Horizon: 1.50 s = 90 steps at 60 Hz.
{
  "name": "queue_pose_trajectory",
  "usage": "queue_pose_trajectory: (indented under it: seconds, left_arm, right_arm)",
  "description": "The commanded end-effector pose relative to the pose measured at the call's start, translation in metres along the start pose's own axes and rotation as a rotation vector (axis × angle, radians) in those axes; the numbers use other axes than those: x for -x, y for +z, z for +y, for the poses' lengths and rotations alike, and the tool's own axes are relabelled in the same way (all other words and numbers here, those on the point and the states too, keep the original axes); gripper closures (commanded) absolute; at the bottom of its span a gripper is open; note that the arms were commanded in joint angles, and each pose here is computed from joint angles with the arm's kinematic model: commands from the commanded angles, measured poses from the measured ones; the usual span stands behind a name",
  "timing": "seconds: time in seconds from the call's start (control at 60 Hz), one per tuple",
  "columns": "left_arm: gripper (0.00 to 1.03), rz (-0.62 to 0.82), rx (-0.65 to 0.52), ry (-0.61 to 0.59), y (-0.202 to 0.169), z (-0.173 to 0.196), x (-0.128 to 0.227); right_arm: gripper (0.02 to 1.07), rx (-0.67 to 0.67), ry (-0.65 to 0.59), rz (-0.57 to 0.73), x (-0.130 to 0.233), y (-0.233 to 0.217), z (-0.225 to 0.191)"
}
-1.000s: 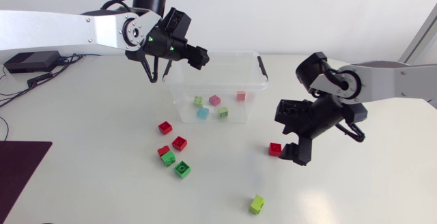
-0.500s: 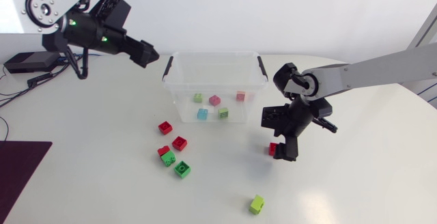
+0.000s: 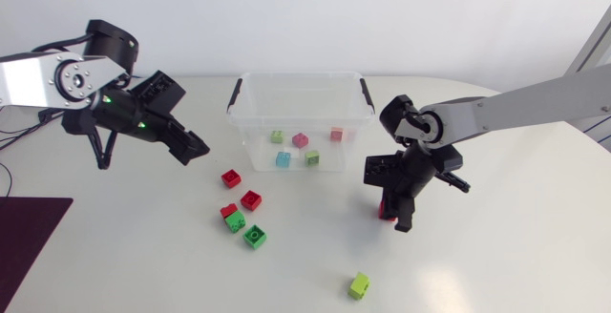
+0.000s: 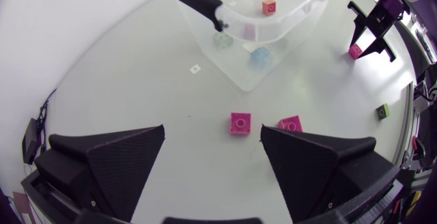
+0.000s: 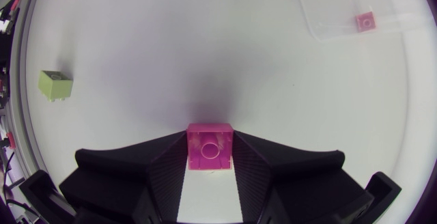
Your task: Pick up the duplo bricks and place them in the container
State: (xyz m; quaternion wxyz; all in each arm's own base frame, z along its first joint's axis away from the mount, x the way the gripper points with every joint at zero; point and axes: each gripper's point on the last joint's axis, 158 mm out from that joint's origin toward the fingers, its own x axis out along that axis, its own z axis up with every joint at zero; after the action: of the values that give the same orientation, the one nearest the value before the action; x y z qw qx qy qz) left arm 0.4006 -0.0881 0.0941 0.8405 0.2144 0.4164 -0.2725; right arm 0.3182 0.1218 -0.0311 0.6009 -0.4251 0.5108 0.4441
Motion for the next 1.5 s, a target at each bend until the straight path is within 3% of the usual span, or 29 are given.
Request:
queue_pose_trajectory:
  seconds: [0.0,0.133,0.517,0.667,0.733,0.85,0.95,1.067,1.183,1.333,1.483]
  left_arm:
    - [0.05,0.077,-0.011,-0.078,-0.024,-0.026,-0.025]
    - [0.06,0.145,-0.011,-0.131,-0.041,-0.042,-0.048]
    - [0.08,0.182,0.009,-0.128,-0.055,-0.036,-0.090]
    - [0.16,0.192,0.000,-0.133,-0.053,-0.035,-0.107]
    - [0.22,0.179,-0.010,-0.127,-0.044,-0.032,-0.110]
    - [0.23,0.182,-0.018,-0.124,-0.041,-0.030,-0.115]
    - [0.44,0.185,-0.025,-0.130,-0.038,-0.031,-0.122]
    - [0.57,0.194,-0.031,-0.138,-0.040,-0.034,-0.127]
    - [0.81,0.200,-0.037,-0.145,-0.041,-0.038,-0.128]
    - [0.85,0.207,-0.041,-0.149,-0.044,-0.040,-0.117]
    - [0.85,0.167,-0.057,-0.119,-0.032,-0.032,-0.083]
  right_arm:
    - [0.81,-0.007,0.000,-0.002,0.009,-0.005,0.012]
    - [0.81,-0.024,-0.044,-0.049,0.050,-0.001,0.016]
    - [0.81,-0.077,-0.168,-0.265,0.158,0.038,0.001]
    - [0.81,-0.101,-0.205,-0.363,0.192,0.063,-0.008]
    - [0.81,-0.100,-0.213,-0.386,0.200,0.075,-0.010]
    - [0.81,-0.105,-0.218,-0.408,0.206,0.085,-0.014]
    - [0.81,-0.135,-0.246,-0.475,0.219,0.105,-0.030]
    - [0.81,-0.183,-0.282,-0.540,0.229,0.124,-0.052]
    - [0.81,-0.237,-0.316,-0.601,0.234,0.144,-0.080]
    - [0.81,-0.295,-0.321,-0.631,0.220,0.162,-0.110]
    - [0.80,-0.326,-0.311,-0.627,0.196,0.176,-0.128]
